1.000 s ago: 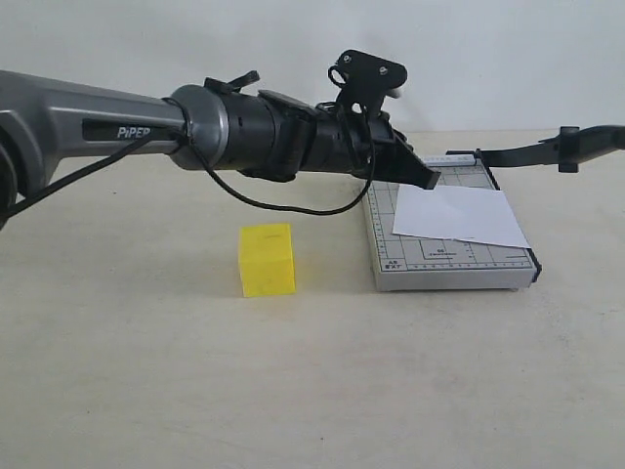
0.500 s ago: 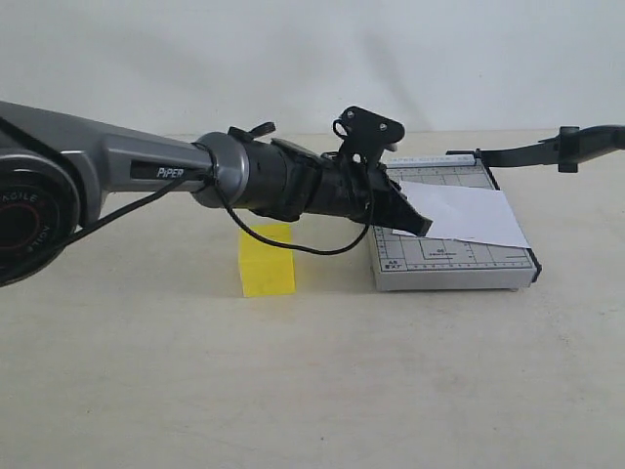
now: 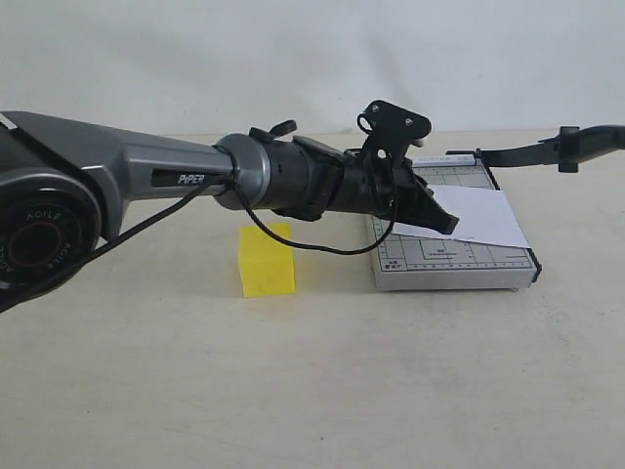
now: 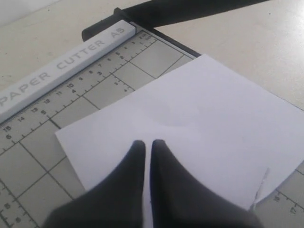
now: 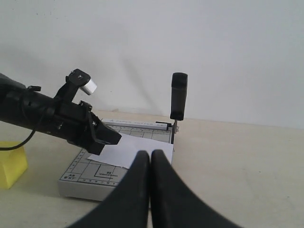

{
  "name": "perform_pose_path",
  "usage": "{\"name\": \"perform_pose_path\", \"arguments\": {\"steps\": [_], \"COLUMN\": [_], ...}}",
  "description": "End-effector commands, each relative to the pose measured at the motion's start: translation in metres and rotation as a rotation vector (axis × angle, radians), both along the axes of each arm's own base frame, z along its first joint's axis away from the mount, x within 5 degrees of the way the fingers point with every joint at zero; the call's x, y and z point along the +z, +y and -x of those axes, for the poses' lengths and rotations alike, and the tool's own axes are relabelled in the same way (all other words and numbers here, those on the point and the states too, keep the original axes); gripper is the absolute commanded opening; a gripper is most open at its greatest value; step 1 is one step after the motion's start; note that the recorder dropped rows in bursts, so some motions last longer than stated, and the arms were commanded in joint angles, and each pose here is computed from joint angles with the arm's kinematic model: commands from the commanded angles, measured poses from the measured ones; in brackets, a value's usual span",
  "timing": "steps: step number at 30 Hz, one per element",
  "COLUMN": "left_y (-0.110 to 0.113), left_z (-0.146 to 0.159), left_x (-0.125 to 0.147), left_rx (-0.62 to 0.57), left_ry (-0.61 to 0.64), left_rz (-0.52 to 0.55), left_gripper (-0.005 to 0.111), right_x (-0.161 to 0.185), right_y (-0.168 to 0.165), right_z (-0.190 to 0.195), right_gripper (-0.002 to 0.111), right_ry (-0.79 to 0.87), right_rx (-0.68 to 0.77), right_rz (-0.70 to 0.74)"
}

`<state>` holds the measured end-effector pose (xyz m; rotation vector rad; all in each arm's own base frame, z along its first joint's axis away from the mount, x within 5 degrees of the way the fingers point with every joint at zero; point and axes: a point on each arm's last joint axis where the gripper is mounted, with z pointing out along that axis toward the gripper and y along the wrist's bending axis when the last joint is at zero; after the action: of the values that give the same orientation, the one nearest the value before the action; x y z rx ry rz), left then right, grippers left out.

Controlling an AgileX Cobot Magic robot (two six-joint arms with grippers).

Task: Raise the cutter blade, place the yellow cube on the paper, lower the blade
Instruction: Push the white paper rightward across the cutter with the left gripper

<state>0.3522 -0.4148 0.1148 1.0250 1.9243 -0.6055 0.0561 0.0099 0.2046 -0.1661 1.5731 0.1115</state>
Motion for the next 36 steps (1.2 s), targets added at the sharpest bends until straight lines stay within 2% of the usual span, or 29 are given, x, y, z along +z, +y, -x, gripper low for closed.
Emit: {"name": "perform_pose_path", "arguments": {"steps": [1, 7, 12, 24, 28, 36], "left_y": [-0.003, -0.009, -0.018, -0.047, -0.052, -0.045], "left_z": [0.003, 0.011, 0.019, 0.005, 0.002, -0.002], "left_x": [0.001, 0.001, -0.010, -0.012, 0.003, 0.077], "left_rx": [-0.013, -0.065, -0.046, -0.020, -0.035, -0.070], "left_ry": [0.004, 0.029, 0.002, -0.012, -0.058, -0.277], "left_rz": [0.009, 0.027, -0.010, 0.104, 0.126, 0.125], "left_gripper": [0.004, 0.004, 0.004, 0.004, 0.004, 0.004], "right_x": [0.001, 0.001, 0.001, 0.001, 0.001, 0.001], "right_y": [0.000, 0.000, 0.000, 0.000, 0.000, 0.000], "right_z": [0.001, 0.001, 0.001, 0.001, 0.001, 0.001], "right_gripper": [0.000, 0.000, 0.000, 0.000, 0.000, 0.000], "right_ry": [-0.013, -0.013, -0.013, -0.013, -0.013, -0.013], "right_rx": [0.003, 0.003, 0.003, 0.003, 0.003, 0.003], "right_rz": [-0.005, -0.005, -0.005, -0.005, -0.005, -0.005]}}
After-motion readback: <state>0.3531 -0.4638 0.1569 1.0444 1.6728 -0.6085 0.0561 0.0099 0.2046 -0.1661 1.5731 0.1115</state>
